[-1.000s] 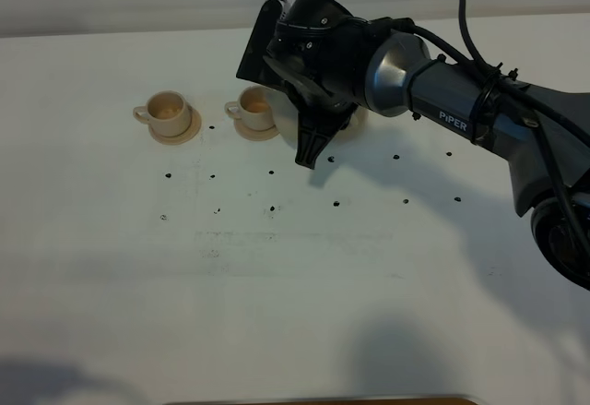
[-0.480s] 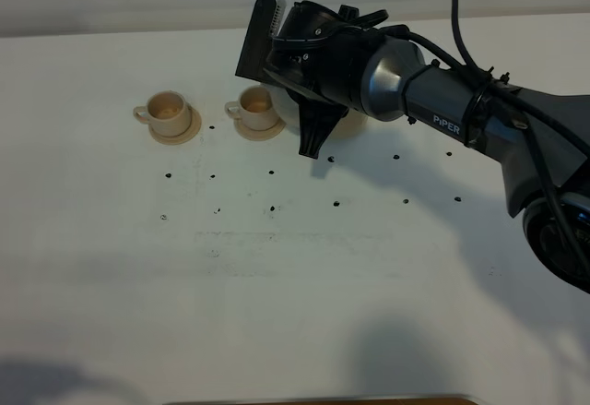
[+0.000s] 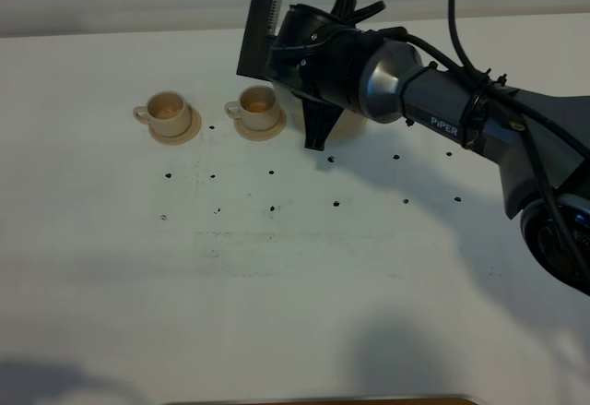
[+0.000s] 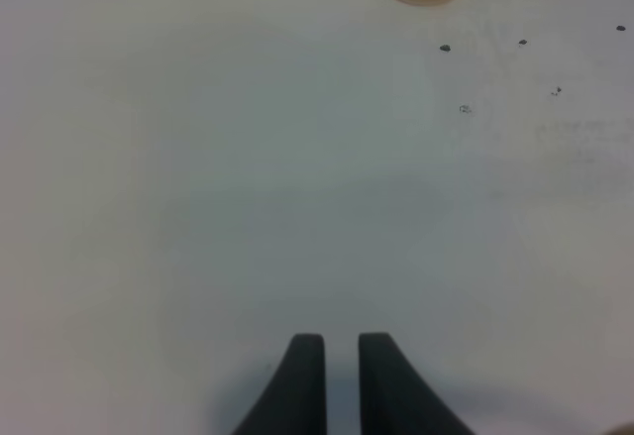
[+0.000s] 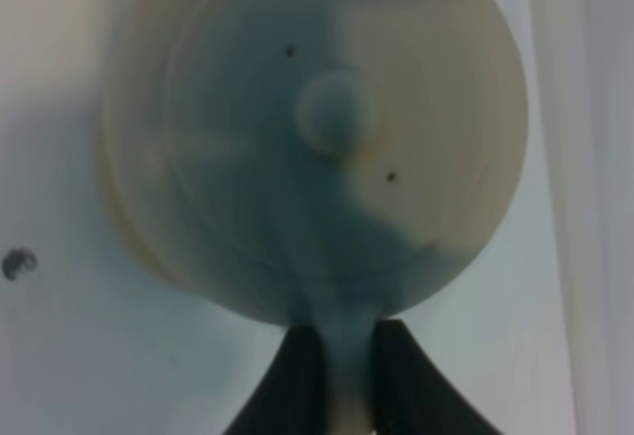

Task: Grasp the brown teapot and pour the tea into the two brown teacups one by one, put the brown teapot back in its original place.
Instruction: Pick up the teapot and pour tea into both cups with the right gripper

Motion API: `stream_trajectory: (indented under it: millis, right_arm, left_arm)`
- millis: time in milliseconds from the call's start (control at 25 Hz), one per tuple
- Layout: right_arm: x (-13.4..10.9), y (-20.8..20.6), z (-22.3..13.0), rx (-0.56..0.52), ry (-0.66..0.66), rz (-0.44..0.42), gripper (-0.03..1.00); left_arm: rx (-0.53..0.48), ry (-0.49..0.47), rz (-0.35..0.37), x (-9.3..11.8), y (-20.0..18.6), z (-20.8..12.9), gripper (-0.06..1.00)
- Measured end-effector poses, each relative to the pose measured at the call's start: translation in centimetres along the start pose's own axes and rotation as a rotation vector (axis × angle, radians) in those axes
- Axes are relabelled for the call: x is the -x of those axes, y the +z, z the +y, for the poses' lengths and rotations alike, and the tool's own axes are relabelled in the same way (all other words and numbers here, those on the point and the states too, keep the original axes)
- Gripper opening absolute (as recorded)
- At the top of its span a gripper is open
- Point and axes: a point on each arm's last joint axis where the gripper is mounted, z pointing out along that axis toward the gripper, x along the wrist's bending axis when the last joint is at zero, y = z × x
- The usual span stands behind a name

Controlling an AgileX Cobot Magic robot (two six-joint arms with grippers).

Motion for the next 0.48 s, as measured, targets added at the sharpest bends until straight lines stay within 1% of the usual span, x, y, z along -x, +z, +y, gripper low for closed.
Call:
stream_trajectory:
  millis: [200,480]
  right_arm:
    - [-0.1,0.0,0.3,0.020,-0.013,-0.008,0.12]
    - [-0.8,1.0,0.3,0.001,-0.048,0.001,0.12]
  left_arm:
    - [0.000,0.000,0.000,0.0,0.0,0.0,0.07]
    - [0.000,0.000,0.000,0.0,0.0,0.0,0.07]
